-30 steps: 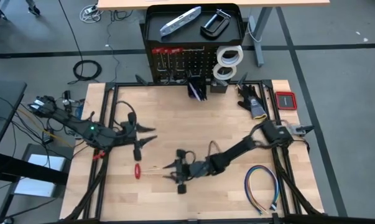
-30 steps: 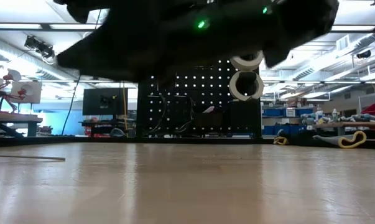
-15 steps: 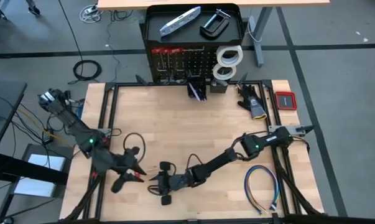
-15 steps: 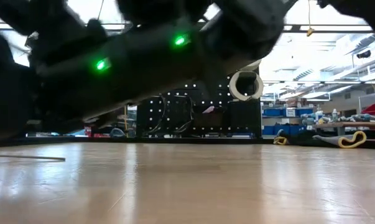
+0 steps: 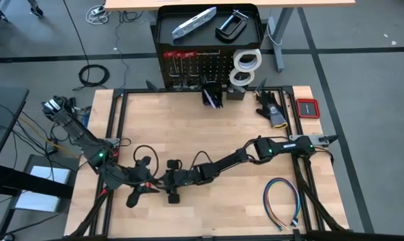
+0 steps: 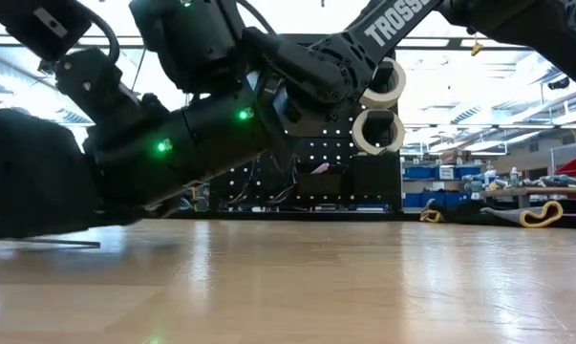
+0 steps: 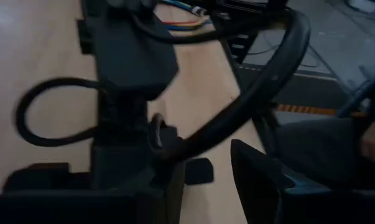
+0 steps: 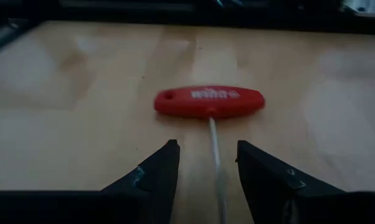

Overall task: Hang tools onto peg board
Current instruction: Hang the red allen wrench on the peg board

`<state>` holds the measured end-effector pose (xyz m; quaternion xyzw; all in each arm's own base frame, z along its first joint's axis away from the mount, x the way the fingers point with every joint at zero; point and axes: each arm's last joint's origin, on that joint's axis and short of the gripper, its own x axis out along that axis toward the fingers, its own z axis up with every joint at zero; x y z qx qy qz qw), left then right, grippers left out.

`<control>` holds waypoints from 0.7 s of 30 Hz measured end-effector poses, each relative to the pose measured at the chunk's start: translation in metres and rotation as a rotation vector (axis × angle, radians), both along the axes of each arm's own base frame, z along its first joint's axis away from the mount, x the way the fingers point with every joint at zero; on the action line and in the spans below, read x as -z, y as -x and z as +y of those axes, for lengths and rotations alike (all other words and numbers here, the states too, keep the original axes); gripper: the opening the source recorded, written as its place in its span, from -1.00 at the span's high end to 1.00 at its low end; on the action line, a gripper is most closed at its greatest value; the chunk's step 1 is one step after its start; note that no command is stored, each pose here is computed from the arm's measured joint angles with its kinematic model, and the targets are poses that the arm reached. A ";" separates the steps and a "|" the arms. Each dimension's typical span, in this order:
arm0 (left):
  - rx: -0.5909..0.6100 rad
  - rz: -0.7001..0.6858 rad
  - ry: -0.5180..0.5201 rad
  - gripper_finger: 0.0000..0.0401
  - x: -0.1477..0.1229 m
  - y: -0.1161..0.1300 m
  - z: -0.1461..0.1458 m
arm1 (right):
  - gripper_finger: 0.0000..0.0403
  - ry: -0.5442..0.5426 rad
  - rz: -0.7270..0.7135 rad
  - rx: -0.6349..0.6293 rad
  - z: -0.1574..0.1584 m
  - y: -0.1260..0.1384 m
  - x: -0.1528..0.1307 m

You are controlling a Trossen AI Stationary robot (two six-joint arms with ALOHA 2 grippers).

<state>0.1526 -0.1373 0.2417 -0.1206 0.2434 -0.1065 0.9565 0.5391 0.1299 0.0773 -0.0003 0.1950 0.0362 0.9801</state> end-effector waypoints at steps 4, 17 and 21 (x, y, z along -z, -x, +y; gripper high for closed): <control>-0.036 -0.035 -0.067 0.34 0.000 -0.001 0.002 | 0.22 0.007 0.017 0.039 -0.007 -0.001 0.002; -0.145 -0.110 -0.192 0.34 -0.003 -0.002 0.006 | 0.87 -0.006 0.069 0.018 -0.018 0.009 0.018; -0.134 -0.171 -0.253 0.34 -0.008 -0.004 0.005 | 0.95 -0.018 0.080 0.014 -0.021 0.009 0.019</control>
